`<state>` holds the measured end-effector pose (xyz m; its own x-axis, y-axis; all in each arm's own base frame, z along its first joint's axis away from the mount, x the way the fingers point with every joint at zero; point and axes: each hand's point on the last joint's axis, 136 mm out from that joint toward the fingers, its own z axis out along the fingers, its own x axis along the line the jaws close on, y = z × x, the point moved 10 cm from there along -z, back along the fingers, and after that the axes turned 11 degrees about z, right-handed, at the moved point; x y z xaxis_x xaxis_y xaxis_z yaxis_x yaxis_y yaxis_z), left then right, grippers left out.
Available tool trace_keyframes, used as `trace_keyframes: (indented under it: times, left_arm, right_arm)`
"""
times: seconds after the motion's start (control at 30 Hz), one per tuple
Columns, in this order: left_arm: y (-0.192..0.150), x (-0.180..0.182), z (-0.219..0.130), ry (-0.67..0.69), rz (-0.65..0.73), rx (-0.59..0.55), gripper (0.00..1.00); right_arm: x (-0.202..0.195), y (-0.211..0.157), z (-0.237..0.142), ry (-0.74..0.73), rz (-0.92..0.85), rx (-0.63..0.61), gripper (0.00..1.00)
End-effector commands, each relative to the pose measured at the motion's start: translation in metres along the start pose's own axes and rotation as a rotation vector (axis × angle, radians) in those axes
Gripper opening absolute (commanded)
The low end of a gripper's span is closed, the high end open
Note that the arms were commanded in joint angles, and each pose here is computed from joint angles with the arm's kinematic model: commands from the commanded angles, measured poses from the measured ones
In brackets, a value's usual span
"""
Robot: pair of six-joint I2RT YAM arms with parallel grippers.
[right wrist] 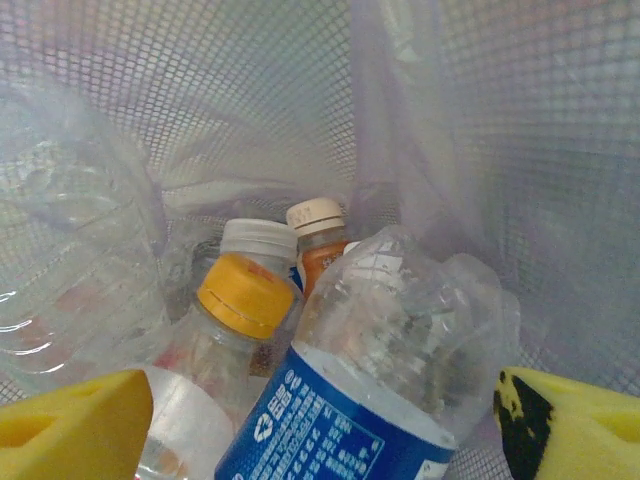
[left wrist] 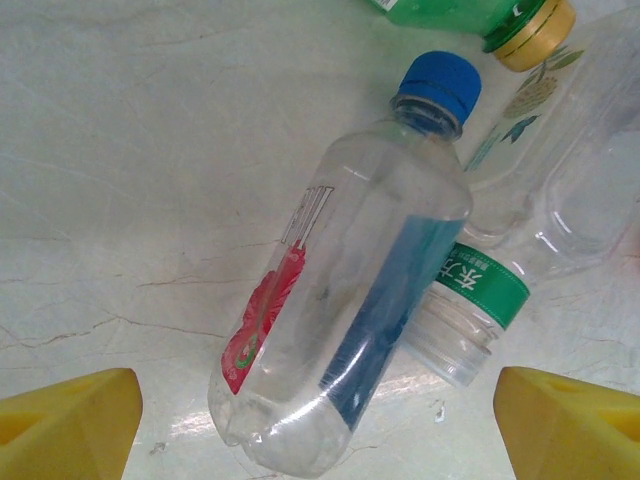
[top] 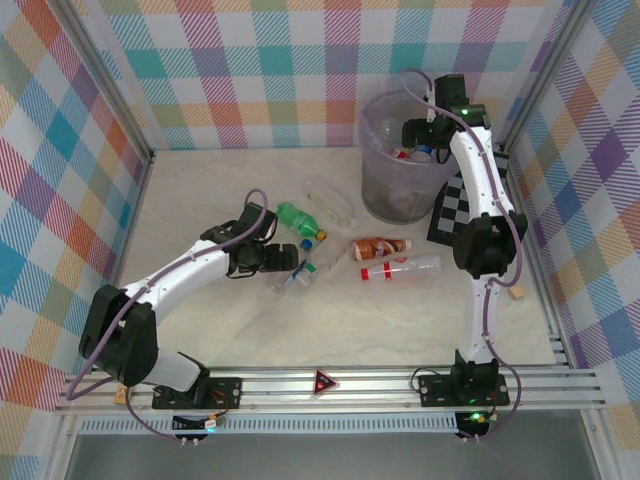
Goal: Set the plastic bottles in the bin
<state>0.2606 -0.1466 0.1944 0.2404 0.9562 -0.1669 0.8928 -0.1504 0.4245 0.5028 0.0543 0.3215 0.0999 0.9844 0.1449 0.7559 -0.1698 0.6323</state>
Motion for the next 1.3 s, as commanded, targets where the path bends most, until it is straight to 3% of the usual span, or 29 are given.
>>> trace_keyframes:
  times: [0.0, 0.43, 0.6, 0.8, 1.03, 1.27]
  left_arm:
    - [-0.004, -0.002, 0.006, -0.011, 0.031, 0.014, 0.9]
    - [-0.004, 0.0, 0.011, 0.019, 0.061, 0.025, 0.9]
    - [-0.005, -0.002, 0.022, 0.002, 0.072, 0.052, 0.84]
    - [-0.011, -0.007, 0.043, -0.091, 0.115, 0.131, 0.86]
    - [-0.016, 0.001, 0.063, 0.003, 0.152, 0.192, 0.82]
    - [-0.018, 0.004, 0.073, 0.041, 0.166, 0.2, 0.68]
  right_arm:
    - [-0.002, 0.008, -0.021, 0.008, -0.007, -0.027, 0.91]
    - [0.011, 0.025, -0.119, 0.217, 0.007, -0.188, 0.99]
    - [0.019, 0.018, -0.17, 0.409, 0.041, -0.188, 1.0]
    - [0.027, -0.004, -0.218, 0.629, 0.059, -0.133, 1.0]
    - [0.027, -0.038, -0.239, 0.782, 0.114, -0.073, 0.99]
    - [0.024, -0.071, -0.242, 0.875, 0.127, -0.035, 0.99]
